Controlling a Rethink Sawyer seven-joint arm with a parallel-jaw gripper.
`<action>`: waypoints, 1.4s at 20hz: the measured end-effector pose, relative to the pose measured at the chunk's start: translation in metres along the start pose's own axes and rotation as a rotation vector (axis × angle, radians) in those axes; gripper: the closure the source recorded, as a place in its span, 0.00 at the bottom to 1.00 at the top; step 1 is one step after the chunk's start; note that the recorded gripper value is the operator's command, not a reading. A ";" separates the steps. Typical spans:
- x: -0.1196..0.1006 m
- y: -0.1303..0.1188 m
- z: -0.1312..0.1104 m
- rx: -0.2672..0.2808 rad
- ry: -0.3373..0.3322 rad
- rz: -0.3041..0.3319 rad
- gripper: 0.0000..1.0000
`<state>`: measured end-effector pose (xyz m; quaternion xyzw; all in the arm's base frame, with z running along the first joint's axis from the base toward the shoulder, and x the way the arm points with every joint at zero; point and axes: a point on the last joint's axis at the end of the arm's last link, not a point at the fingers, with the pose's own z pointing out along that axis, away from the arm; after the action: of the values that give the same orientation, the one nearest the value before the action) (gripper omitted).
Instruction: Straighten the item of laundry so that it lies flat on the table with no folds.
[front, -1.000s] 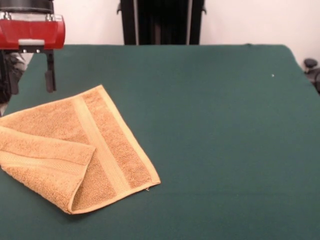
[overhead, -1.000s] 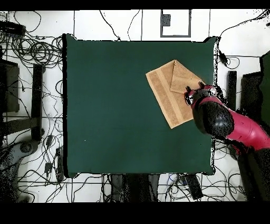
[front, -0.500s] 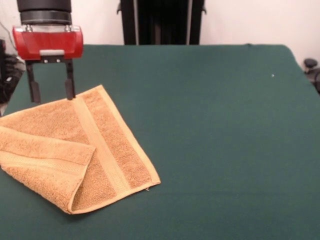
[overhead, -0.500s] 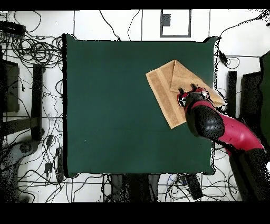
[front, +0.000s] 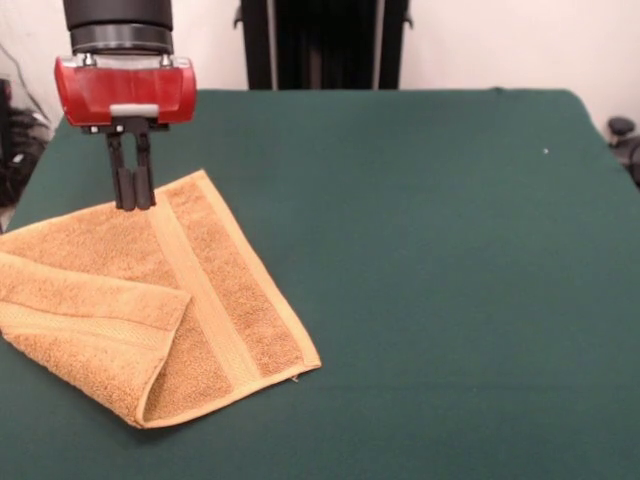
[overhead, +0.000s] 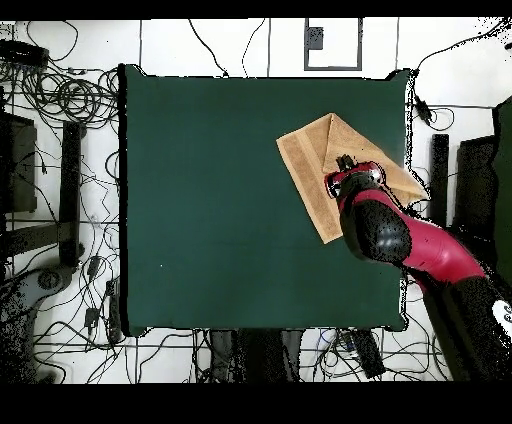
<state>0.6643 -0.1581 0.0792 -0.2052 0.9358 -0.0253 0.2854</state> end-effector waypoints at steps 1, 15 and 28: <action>-0.001 0.000 0.000 0.001 -0.003 -0.001 1.00; -0.003 0.022 0.007 -0.013 0.022 -0.035 1.00; 0.046 0.065 0.033 -0.124 0.206 -0.050 1.00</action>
<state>0.6237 -0.1142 0.0174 -0.2419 0.9546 0.0048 0.1738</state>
